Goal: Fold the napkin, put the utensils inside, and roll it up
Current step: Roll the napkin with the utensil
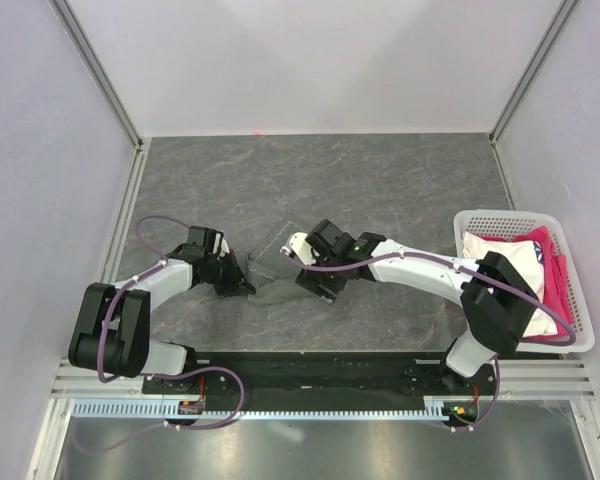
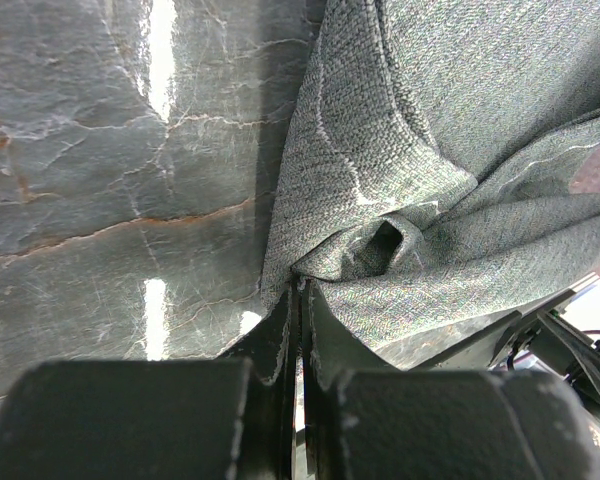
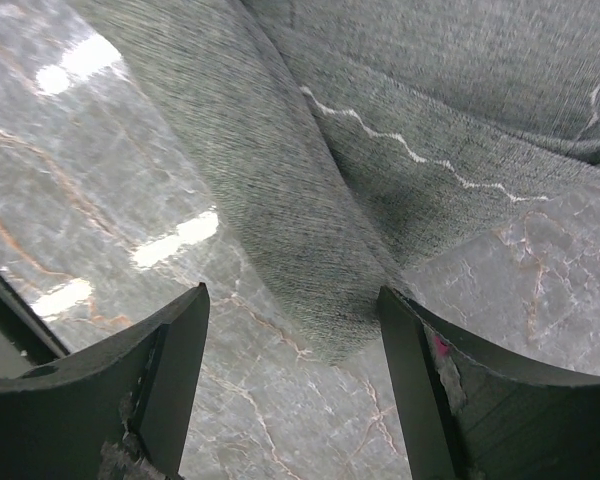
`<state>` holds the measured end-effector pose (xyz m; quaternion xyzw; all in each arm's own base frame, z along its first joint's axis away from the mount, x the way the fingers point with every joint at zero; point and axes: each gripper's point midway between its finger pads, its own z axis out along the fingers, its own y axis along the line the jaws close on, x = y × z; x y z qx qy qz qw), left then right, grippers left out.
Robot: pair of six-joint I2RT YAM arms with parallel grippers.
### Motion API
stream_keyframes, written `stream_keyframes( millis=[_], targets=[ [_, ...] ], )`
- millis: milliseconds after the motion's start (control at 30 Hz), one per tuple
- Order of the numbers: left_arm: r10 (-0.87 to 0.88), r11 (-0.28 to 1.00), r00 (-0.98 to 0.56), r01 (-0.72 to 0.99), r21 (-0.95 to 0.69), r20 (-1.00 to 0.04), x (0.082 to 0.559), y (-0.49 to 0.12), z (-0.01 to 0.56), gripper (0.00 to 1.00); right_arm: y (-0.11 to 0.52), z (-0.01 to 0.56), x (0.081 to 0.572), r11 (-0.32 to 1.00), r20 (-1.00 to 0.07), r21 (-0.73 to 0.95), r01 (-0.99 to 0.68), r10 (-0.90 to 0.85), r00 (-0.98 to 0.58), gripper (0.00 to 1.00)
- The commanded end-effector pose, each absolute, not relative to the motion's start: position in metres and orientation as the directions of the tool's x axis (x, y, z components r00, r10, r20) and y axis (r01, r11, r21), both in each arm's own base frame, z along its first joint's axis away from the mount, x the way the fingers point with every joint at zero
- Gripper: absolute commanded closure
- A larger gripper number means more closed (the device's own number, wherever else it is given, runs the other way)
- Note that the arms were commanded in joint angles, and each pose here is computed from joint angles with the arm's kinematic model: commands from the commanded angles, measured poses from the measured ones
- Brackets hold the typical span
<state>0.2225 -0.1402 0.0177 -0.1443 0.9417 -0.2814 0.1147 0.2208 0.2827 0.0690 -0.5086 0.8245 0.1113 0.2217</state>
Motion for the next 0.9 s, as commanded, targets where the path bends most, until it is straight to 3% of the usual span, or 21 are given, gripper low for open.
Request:
stream_keyframes(
  millis=[0,400,633,867],
  targets=[
    [-0.305,0.813,-0.941,-0.176,-0.555,-0.148,0.224,-0.139,0.018,0.98,0.277,0.057,0.229,0.474,-0.455,-0.054,-0.879,-0.795,-0.401,0.23],
    [-0.302,0.811,-0.942,-0.176,-0.558,-0.143,0.224,-0.139,0.016,0.98,0.265,0.029,0.230,0.478,-0.389,-0.034,-0.878,-0.815,-0.430,0.25],
    [-0.300,0.807,-0.944,-0.174,-0.564,-0.139,0.224,-0.141,0.016,0.98,0.263,0.016,0.228,0.475,-0.360,-0.008,-0.880,-0.822,-0.441,0.37],
    [-0.295,0.801,-0.948,-0.178,-0.571,-0.118,0.222,-0.143,0.014,0.98,0.278,0.069,0.249,0.486,-0.465,-0.079,-0.870,-0.790,-0.399,0.26]
  ],
)
